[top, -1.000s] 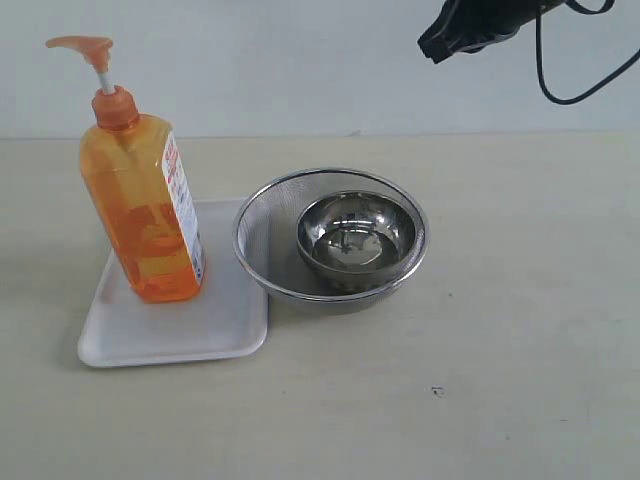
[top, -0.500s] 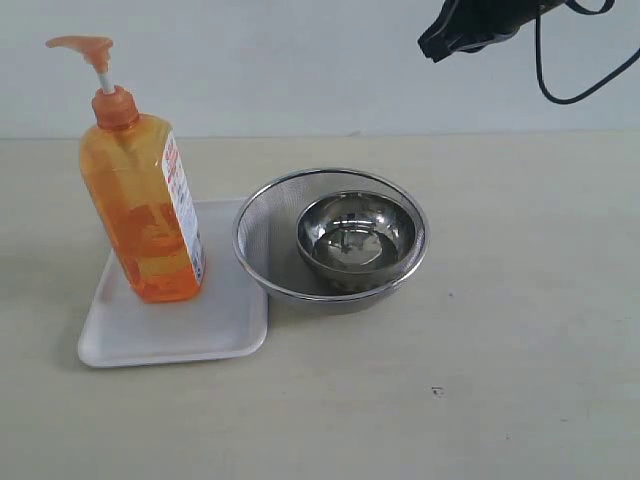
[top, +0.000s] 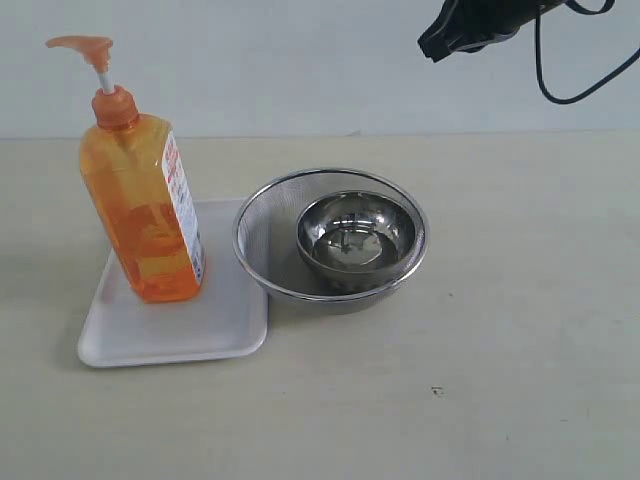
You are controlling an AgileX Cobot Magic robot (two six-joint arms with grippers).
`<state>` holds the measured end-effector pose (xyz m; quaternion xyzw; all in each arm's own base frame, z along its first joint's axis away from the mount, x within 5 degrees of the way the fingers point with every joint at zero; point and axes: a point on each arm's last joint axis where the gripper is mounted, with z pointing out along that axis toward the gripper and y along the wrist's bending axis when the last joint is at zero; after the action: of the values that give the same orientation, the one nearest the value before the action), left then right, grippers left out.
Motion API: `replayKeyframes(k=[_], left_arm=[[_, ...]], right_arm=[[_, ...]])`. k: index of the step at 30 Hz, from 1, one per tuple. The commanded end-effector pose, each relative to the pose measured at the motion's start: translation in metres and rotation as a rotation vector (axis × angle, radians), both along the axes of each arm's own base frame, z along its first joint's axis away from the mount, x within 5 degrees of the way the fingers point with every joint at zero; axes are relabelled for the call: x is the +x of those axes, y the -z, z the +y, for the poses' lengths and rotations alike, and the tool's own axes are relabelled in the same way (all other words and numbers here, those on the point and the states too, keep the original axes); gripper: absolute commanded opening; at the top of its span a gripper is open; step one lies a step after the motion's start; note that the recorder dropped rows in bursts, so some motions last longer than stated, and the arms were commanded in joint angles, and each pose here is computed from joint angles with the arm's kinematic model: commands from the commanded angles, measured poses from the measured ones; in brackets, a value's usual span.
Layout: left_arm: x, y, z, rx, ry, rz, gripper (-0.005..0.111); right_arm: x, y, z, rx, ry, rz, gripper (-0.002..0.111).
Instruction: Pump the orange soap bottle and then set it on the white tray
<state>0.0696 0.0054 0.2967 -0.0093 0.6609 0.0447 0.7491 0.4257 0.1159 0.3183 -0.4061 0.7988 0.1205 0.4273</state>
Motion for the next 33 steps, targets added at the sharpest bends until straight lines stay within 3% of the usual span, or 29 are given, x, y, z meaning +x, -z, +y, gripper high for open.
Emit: replayKeyframes(k=[1, 11, 18, 33], left_arm=[[-0.004, 0.003, 0.002, -0.047, -0.017, 0.017, 0.005], [-0.026, 0.016, 0.008, -0.114, -0.090, 0.039, 0.005], [-0.023, 0.032, 0.001, -0.061, -0.013, -0.052, 0.005], [-0.015, 0.073, -0.002, -0.099, 0.020, 0.011, 0.005]], right_arm=[[-0.001, -0.007, -0.004, -0.002, 0.009, -0.021, 0.000], [-0.001, -0.007, -0.004, -0.002, 0.009, -0.021, 0.000], [-0.001, -0.007, -0.004, -0.002, 0.009, -0.021, 0.000], [-0.001, -0.007, -0.004, -0.002, 0.010, -0.023, 0.000]])
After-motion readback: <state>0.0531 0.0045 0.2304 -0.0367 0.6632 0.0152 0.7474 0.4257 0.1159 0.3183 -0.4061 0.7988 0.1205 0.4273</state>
